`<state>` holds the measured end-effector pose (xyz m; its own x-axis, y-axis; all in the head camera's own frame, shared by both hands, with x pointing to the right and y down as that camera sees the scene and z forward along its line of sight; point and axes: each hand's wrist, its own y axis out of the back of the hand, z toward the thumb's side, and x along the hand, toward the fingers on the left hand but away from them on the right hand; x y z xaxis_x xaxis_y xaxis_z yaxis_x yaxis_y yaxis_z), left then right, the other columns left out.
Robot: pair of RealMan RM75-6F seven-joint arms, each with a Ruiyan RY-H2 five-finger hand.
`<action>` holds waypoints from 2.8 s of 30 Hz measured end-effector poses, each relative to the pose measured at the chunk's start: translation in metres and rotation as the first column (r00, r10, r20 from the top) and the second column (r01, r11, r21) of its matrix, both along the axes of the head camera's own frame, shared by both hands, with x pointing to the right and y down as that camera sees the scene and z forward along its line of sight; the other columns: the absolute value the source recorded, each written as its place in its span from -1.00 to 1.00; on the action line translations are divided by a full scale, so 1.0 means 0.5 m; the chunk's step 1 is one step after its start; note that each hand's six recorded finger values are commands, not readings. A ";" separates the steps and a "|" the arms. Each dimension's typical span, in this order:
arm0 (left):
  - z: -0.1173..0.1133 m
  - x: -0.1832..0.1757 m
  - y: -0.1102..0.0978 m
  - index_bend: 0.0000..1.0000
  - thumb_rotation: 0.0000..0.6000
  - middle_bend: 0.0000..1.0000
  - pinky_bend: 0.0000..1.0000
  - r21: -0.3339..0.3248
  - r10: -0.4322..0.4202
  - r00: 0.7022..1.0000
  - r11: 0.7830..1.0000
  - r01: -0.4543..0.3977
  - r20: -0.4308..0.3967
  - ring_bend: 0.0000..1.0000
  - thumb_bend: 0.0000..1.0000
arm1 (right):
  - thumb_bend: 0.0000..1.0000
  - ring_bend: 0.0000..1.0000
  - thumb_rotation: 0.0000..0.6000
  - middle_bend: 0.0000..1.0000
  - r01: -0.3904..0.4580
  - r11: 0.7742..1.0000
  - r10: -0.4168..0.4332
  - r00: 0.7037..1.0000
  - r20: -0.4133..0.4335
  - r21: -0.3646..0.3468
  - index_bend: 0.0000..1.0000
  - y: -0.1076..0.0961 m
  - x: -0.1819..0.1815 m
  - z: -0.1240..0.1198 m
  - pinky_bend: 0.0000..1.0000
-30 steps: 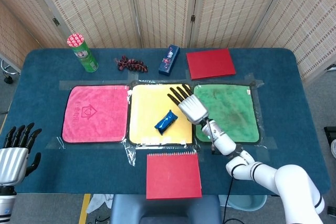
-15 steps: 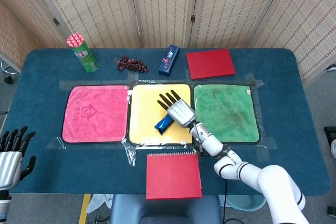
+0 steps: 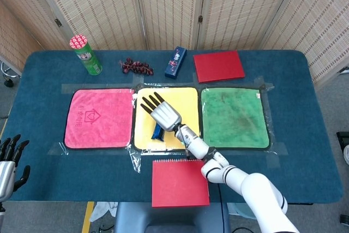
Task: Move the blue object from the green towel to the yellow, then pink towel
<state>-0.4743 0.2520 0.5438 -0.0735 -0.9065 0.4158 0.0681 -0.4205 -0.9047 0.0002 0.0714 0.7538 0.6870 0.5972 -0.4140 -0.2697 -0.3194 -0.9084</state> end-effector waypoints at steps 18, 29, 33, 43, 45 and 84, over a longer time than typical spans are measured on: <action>0.014 0.066 -0.063 -0.65 1.00 -0.84 -0.98 0.022 0.158 0.985 0.987 -0.157 -0.066 -0.83 -0.04 | -0.75 -1.00 1.00 -1.00 0.053 0.992 -0.059 0.997 0.043 0.112 -1.00 -0.015 0.127 -0.095 -1.00; 0.022 0.163 -0.127 -0.67 1.00 -0.84 -0.97 0.032 0.327 0.919 0.944 -0.328 -0.222 -0.83 0.31 | -0.75 -1.00 1.00 -1.00 -0.112 0.985 0.107 0.993 0.043 0.131 -1.00 0.018 0.374 -0.249 -1.00; 0.033 0.208 -0.156 -0.71 1.00 -0.84 -0.97 0.021 0.399 0.870 0.912 -0.411 -0.289 -0.83 0.38 | -0.75 -1.00 1.00 -1.00 -0.235 0.961 0.235 0.972 0.019 0.144 -1.00 0.044 0.504 -0.311 -1.00; 0.077 0.347 -0.223 -0.79 1.00 -0.87 -0.98 -0.054 0.605 0.722 0.753 -0.656 -0.336 -0.85 0.40 | -0.75 -1.00 1.00 -1.00 -0.428 0.884 0.439 0.898 -0.021 0.188 -1.00 0.123 0.690 -0.403 -1.00; 0.087 0.383 -0.234 -0.79 1.00 -0.87 -0.98 -0.071 0.645 0.685 0.708 -0.702 -0.339 -0.85 0.43 | -0.75 -1.00 1.00 -1.00 -0.449 0.873 0.461 0.887 -0.021 0.189 -1.00 0.134 0.708 -0.412 -1.00; 0.306 0.724 -0.292 -0.49 0.73 -0.61 -1.00 -0.337 0.765 0.560 0.460 -0.821 -0.319 -0.72 0.15 | -0.75 -1.00 1.00 -1.00 -0.546 0.828 0.552 0.834 -0.008 0.128 -1.00 0.156 0.777 -0.387 -1.00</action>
